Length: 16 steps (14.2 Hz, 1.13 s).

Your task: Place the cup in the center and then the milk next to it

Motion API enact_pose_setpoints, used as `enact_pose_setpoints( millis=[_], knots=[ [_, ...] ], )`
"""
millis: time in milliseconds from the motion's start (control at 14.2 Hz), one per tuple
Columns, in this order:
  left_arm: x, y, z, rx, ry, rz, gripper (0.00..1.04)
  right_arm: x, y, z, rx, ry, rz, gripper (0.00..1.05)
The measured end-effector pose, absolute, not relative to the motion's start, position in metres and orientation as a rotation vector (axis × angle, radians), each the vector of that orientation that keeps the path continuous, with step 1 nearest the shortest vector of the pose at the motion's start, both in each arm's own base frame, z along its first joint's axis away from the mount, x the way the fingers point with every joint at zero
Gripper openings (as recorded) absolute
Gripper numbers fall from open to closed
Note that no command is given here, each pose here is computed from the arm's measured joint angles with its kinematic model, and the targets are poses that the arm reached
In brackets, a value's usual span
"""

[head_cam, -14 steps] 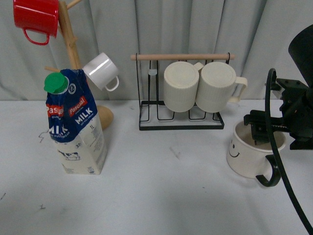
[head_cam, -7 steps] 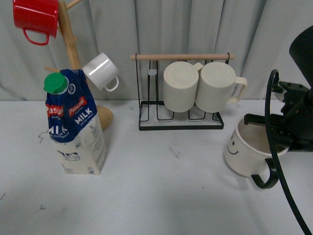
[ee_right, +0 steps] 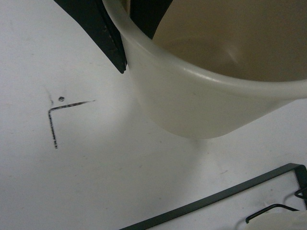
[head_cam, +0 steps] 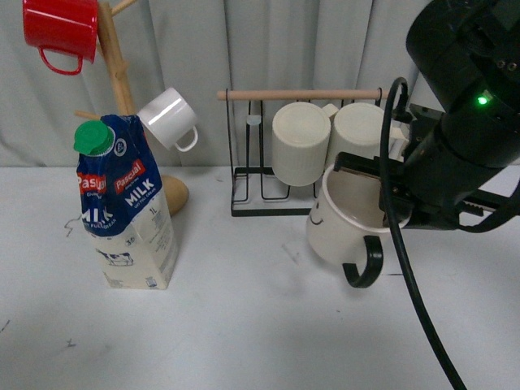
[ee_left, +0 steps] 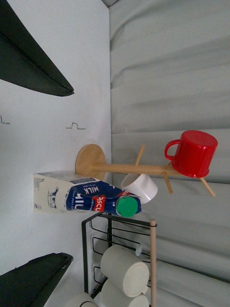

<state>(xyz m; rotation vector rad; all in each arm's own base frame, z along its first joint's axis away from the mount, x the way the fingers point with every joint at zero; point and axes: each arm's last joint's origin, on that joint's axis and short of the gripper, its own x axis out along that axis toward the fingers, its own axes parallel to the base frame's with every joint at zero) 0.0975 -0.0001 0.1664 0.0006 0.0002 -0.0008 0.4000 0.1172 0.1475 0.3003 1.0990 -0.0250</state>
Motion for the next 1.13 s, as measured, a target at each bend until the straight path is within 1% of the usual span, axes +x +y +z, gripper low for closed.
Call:
enact_pose_setpoints(
  millis=[141, 352, 705, 916, 1057, 1128],
  knots=[
    [0.098, 0.0, 0.166, 0.001, 0.0, -0.001, 0.98, 0.401, 0.134, 0.142, 0.32, 1.118, -0.024, 0.03],
    [0.098, 0.0, 0.166, 0.001, 0.0, -0.001, 0.98, 0.399, 0.147, 0.125, 0.333, 1.168, -0.055, 0.03],
    [0.098, 0.0, 0.166, 0.001, 0.0, -0.001, 0.98, 0.399, 0.149, 0.116, 0.333, 1.188, -0.129, 0.03],
    [0.098, 0.0, 0.166, 0.001, 0.001, -0.001, 0.98, 0.397, 0.15, 0.115, 0.324, 1.198, -0.15, 0.45],
    [0.098, 0.0, 0.166, 0.001, 0.001, -0.001, 0.98, 0.398, 0.151, 0.115, 0.33, 1.174, -0.144, 0.66],
    [0.098, 0.0, 0.166, 0.001, 0.001, -0.001, 0.98, 0.397, 0.15, 0.117, 0.332, 1.153, -0.136, 0.79]
  ],
)
